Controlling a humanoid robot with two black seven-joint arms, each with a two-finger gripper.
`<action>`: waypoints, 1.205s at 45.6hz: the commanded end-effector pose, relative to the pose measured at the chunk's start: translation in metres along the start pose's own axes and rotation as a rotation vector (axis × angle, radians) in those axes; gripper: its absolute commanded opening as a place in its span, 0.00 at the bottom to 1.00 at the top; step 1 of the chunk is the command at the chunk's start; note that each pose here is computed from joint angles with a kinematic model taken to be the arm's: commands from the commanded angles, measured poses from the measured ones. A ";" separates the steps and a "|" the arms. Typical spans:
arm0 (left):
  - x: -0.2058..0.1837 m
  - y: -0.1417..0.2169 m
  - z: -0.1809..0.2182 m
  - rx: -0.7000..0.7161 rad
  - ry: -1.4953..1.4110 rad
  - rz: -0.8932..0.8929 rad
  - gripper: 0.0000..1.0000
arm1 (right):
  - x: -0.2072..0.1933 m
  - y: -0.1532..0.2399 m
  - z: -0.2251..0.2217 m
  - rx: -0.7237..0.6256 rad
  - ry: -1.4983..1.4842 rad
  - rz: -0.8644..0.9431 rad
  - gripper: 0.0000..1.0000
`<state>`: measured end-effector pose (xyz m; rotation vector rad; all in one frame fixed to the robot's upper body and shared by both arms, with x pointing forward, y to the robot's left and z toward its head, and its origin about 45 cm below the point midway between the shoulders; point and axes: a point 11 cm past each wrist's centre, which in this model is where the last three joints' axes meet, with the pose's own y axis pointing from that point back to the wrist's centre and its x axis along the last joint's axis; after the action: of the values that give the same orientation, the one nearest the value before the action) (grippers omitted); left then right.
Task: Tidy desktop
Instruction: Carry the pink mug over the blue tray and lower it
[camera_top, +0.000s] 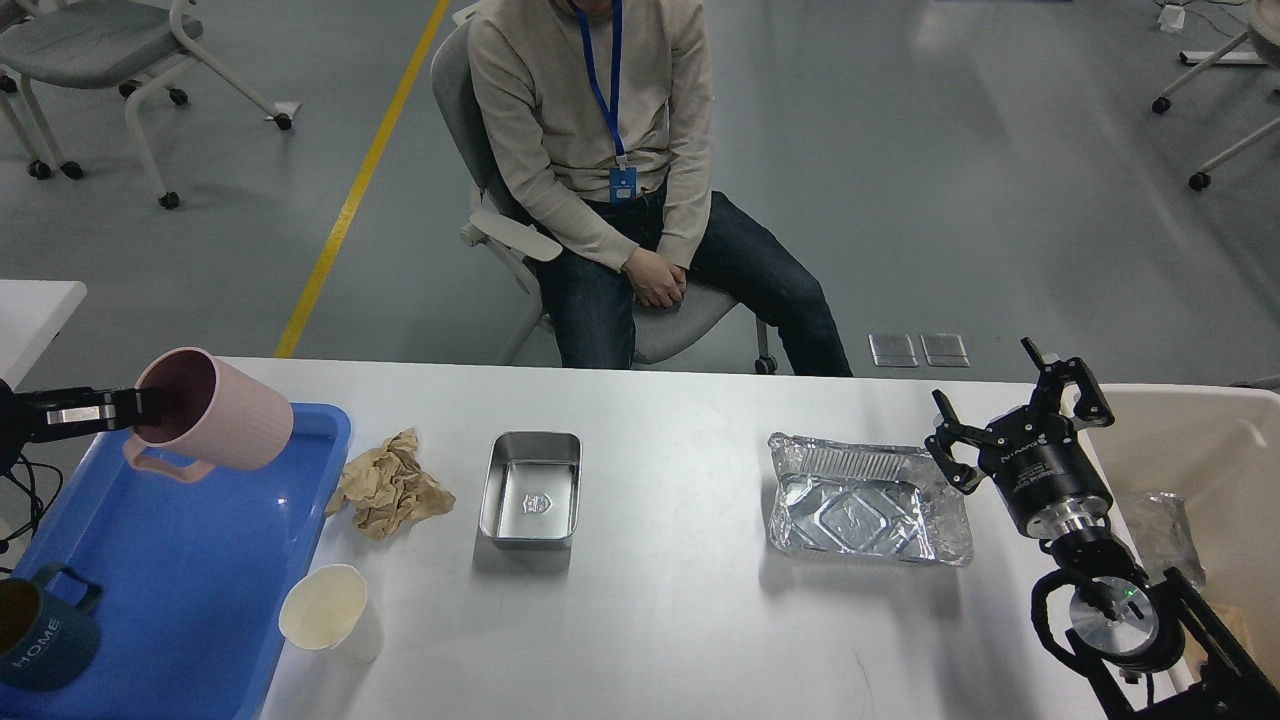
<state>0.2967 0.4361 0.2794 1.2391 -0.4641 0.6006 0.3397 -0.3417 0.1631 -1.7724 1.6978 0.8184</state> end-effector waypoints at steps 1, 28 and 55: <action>-0.004 -0.001 -0.018 0.042 0.021 -0.009 0.00 | 0.000 0.000 0.000 0.000 0.000 0.001 1.00; -0.043 -0.038 -0.060 0.151 0.013 -0.062 0.00 | 0.000 0.000 0.000 0.000 0.000 -0.001 1.00; -0.109 -0.061 -0.058 0.154 -0.041 -0.230 0.00 | 0.000 0.000 0.000 -0.001 -0.001 -0.004 1.00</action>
<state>0.2575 0.4602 0.1533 1.4246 -0.3149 0.4339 0.3392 -0.3415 0.1629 -1.7750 1.6937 0.8181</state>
